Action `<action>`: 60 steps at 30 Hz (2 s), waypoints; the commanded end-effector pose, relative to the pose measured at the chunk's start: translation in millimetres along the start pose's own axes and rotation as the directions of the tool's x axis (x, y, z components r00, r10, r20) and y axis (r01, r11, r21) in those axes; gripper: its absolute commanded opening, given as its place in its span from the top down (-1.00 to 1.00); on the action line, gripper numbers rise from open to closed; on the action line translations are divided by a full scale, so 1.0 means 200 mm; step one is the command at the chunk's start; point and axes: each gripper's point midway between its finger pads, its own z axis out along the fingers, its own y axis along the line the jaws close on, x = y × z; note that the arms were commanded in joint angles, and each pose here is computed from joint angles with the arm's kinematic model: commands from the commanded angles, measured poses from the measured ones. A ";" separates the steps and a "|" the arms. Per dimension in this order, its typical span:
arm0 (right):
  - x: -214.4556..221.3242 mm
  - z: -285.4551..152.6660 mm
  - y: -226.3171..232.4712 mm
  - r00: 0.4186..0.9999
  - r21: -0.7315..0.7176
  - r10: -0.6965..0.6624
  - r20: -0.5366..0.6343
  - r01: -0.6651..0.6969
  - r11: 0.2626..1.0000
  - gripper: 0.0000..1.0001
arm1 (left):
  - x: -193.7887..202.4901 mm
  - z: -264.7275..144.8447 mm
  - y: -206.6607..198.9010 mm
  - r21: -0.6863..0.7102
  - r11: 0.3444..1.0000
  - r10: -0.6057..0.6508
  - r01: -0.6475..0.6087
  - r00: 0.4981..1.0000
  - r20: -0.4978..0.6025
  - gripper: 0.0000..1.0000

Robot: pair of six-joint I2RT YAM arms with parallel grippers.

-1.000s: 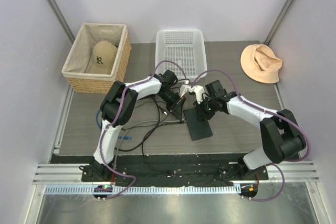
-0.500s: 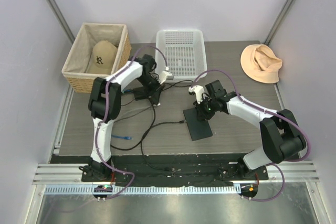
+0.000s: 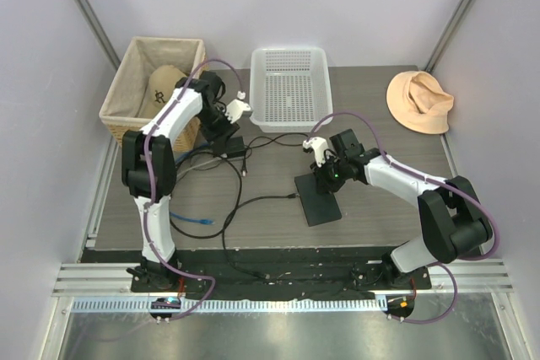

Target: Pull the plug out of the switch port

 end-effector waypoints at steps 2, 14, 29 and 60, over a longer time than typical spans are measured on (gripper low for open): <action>0.07 0.00 -0.03 0.999 0.039 -0.022 -0.033 0.023 0.999 0.68 | -0.36 -0.27 -0.17 0.132 0.987 -0.124 0.089 0.949 0.291 -0.02; 0.09 -0.03 -0.04 0.998 0.067 -0.056 -0.012 0.057 0.996 0.63 | -0.63 -0.11 -0.66 0.554 0.822 -0.368 0.130 0.864 0.344 -0.12; 0.12 -0.10 -0.04 0.998 0.069 -0.055 -0.007 0.056 0.996 0.64 | -0.65 0.43 -0.98 0.545 0.811 -0.386 0.213 0.895 0.224 -0.18; 0.10 -0.06 -0.06 0.999 0.063 -0.046 -0.005 0.046 0.997 0.63 | -0.48 0.67 -1.09 0.638 0.720 -0.378 0.274 0.925 0.030 0.14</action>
